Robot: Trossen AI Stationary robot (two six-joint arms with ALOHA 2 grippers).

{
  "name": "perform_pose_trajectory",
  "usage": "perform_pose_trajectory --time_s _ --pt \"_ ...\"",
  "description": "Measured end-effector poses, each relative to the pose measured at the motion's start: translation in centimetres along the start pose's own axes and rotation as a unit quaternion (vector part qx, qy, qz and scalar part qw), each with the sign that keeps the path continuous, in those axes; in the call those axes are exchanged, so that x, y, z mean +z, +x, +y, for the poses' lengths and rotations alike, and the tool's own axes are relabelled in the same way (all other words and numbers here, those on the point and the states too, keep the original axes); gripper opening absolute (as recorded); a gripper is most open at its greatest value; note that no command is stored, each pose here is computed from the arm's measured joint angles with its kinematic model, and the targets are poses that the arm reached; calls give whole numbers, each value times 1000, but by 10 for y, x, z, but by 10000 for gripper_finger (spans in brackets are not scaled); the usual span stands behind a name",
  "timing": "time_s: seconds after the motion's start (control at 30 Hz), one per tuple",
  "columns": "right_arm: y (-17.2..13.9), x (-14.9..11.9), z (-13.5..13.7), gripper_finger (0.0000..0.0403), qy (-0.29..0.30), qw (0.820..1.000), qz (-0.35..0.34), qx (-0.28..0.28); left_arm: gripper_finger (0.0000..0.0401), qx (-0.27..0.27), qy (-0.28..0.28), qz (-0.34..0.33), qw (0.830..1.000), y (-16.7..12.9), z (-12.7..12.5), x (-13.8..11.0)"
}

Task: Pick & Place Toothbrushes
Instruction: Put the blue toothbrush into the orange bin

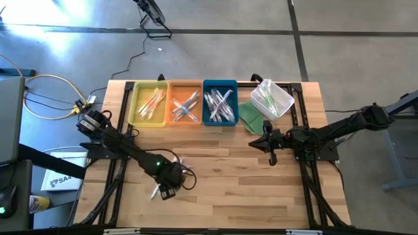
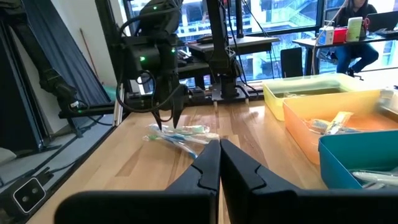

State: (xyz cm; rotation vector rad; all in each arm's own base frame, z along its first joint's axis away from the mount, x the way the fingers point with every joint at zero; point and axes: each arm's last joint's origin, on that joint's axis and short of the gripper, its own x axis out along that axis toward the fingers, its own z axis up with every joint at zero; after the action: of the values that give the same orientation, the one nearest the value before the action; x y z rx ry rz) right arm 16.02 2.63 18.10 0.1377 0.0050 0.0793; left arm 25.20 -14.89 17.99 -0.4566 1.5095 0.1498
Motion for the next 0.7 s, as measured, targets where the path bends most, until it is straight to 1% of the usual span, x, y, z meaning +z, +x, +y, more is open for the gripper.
perform_pose_trajectory --time_s 0.13,0.33,0.43,0.5,0.57,0.7 --pt "0 0 0 2 0 1000 1 0 161 -20 22 -1 1000 -1 1 6" --pt "0 -1 0 2 -1 1000 5 -1 161 -50 71 -19 996 -3 -2 12" --pt "0 -1 0 2 -2 1000 5 -1 161 -33 97 -44 994 -3 -1 14" --pt "0 -1 0 2 -2 1000 6 -1 161 -12 92 -66 994 -4 2 18" --pt "0 -1 0 2 -2 1000 6 -1 161 -2 93 -77 993 -5 6 23" --pt "0 -1 0 2 -2 1000 6 -1 161 10 118 -88 989 -7 18 36"
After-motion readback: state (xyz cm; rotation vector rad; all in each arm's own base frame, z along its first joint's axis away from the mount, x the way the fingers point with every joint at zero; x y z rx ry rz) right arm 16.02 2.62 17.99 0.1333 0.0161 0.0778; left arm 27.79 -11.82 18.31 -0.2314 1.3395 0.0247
